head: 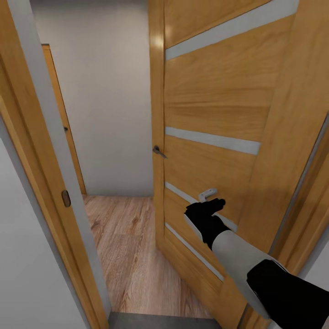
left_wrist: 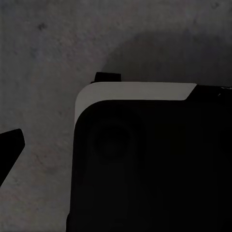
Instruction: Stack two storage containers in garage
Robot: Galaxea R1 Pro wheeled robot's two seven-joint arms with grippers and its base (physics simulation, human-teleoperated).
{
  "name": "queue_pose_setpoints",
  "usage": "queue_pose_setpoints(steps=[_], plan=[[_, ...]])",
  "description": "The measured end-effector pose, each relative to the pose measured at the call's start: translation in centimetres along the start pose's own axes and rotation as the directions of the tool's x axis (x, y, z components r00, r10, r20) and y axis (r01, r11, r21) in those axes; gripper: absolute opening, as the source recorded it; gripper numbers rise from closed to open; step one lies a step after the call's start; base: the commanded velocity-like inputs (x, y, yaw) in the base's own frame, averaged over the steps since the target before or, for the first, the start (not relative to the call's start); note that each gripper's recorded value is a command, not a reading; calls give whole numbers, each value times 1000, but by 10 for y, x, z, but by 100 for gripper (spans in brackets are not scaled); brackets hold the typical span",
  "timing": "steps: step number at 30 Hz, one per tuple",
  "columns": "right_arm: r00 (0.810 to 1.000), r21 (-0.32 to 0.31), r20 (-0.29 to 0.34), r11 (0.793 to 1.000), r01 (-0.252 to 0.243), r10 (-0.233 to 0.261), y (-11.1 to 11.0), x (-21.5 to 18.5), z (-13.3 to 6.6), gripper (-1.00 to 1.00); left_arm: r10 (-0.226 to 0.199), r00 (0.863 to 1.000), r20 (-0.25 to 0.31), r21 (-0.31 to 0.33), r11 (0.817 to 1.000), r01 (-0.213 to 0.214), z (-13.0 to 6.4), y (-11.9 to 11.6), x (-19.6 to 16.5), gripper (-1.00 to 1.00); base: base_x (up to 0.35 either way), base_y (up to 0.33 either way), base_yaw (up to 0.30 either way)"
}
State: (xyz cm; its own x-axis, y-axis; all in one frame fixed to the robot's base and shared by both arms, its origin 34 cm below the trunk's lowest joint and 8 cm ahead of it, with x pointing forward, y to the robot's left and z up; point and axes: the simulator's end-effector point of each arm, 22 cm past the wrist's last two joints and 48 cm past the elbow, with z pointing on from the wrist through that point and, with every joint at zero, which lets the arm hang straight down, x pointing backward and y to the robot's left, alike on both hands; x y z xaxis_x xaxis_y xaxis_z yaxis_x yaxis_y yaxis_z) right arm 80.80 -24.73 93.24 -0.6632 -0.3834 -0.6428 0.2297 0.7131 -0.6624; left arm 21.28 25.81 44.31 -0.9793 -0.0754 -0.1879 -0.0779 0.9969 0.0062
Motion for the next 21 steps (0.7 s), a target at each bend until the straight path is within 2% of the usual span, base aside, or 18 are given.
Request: queue_pose_setpoints(steps=[4, 7, 21], plan=[[1000, 6, 0, 1000, 6, -6, 0, 0, 2, 100, 1, 1000, 0, 1, 1000, -1, 0, 0, 0, 100, 0, 0, 0], [1000, 0, -7, 1000, -12, 12, -2, -2, 3, 100, 0, 1000, 0, 1, 1000, 0, 0, 0, 0, 100, 0, 0, 0], [999, 17, -35, 1000, 2, -2, -15, -13, 9, 100, -1, 1000, 1, -1, 1000, 1, 0, 0, 0, 100, 0, 0, 0]])
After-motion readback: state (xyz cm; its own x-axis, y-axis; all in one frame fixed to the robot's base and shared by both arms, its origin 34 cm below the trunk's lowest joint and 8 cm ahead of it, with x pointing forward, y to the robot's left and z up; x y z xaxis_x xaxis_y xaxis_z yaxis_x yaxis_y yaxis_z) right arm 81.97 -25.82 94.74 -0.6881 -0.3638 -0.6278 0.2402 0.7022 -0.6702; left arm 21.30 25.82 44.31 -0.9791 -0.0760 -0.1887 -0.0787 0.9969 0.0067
